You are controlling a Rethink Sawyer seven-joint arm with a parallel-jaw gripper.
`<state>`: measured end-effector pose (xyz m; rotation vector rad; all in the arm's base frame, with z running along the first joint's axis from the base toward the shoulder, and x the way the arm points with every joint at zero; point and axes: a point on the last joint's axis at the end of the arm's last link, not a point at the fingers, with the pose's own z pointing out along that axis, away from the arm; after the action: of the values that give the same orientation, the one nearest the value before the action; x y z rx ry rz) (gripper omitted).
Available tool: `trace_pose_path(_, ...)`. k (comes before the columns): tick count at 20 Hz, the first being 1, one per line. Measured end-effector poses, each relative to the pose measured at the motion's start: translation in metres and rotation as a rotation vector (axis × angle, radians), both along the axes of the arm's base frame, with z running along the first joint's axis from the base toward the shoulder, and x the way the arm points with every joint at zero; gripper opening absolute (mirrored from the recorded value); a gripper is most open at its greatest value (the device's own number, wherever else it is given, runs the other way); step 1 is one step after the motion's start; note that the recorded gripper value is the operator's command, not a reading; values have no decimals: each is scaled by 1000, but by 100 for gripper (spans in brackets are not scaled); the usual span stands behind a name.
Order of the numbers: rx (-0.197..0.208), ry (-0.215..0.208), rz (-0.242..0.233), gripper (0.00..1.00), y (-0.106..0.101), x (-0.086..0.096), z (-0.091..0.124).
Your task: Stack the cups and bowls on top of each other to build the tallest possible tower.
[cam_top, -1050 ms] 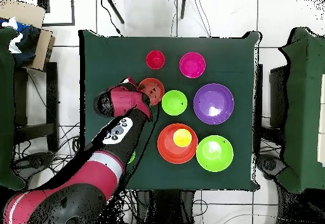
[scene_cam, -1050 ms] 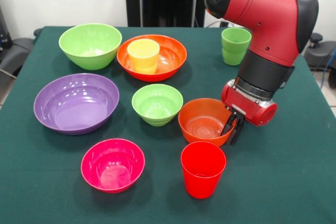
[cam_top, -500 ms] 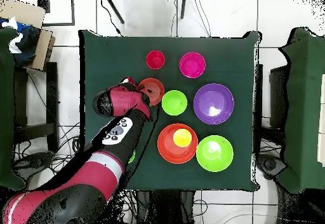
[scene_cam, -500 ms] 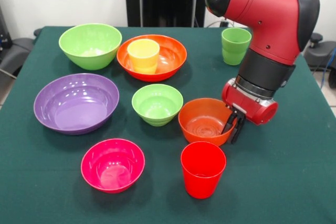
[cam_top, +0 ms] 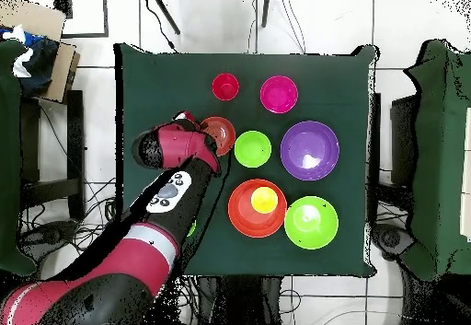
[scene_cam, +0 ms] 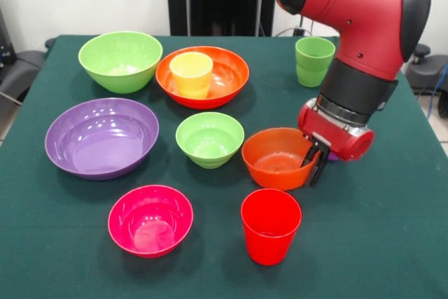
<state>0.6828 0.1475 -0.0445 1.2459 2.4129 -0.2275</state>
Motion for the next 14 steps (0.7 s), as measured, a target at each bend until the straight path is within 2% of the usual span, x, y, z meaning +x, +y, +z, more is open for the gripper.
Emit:
trace_pose_path(3,10,20,-26,0,-1,-3,19)
trace_pose_path(14,50,116,-86,0,4,-5,64)
